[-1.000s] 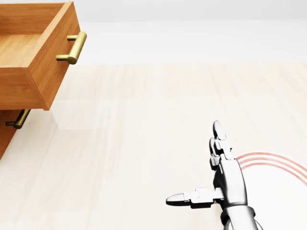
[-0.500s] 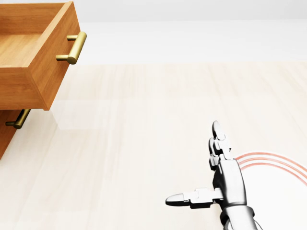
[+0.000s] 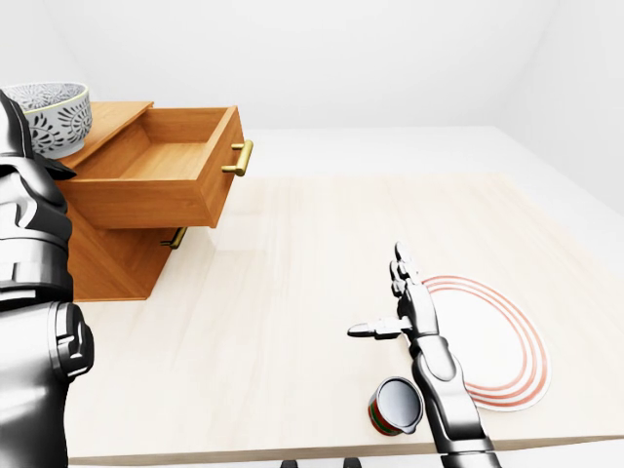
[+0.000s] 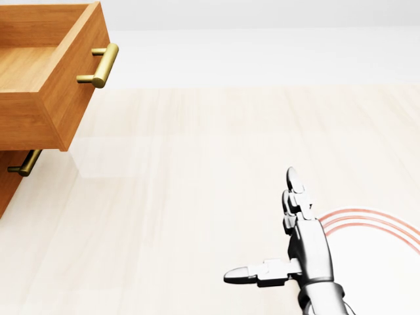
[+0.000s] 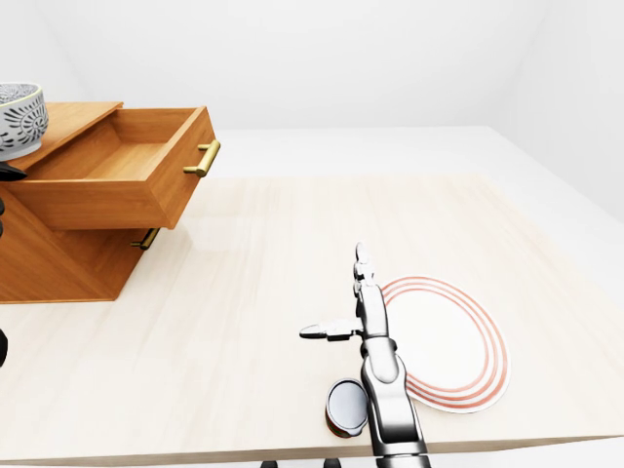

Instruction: Put the bowl on top of the cabinet.

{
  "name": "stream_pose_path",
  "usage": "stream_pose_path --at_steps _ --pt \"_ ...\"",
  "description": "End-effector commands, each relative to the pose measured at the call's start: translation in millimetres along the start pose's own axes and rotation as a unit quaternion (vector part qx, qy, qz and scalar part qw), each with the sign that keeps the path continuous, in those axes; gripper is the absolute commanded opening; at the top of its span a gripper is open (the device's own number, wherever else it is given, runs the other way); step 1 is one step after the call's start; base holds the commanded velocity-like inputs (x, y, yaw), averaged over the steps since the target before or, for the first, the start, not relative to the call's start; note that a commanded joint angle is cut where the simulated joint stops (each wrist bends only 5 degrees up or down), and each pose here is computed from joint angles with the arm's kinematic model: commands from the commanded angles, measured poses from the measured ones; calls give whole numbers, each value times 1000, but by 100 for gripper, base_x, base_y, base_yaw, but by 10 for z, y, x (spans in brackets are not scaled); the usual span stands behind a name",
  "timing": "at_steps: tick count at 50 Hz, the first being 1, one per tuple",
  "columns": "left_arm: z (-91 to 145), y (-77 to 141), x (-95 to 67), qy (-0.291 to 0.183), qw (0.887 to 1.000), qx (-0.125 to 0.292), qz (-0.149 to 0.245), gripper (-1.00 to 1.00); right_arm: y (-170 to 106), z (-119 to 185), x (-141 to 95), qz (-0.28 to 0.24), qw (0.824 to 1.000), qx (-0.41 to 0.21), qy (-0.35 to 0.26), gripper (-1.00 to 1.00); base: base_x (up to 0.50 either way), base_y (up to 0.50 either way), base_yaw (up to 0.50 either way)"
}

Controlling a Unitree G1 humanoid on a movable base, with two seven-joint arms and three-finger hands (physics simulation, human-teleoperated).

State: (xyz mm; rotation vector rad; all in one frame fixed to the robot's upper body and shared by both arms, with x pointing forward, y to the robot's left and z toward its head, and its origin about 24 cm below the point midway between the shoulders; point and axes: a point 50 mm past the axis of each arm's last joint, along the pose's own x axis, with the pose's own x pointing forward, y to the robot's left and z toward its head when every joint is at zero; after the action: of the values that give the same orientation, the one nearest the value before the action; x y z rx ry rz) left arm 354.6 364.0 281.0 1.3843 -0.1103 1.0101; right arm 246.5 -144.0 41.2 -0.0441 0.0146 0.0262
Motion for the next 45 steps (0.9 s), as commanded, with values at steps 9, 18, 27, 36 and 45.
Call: stream_pose_path --at_steps 9,18,27,36,45 --pt "-102 -267 -273 -23 999 -25 -22 100 39 -26 1 5 1000 -3 2 100 0 0 0" --pt "210 210 -504 -99 986 -118 55 100 70 -34 -11 9 1000 -5 3 100 0 0 0" --pt "534 967 -973 -231 959 -148 74 100 63 -20 -23 8 1000 -5 1 100 0 0 0" --pt "565 1393 -1531 -293 937 -166 93 100 63 -9 -33 8 1000 -5 -1 100 0 0 0" --pt "524 1480 -1770 -296 932 -184 100 100 61 0 -34 8 1000 -4 -2 100 0 0 0"
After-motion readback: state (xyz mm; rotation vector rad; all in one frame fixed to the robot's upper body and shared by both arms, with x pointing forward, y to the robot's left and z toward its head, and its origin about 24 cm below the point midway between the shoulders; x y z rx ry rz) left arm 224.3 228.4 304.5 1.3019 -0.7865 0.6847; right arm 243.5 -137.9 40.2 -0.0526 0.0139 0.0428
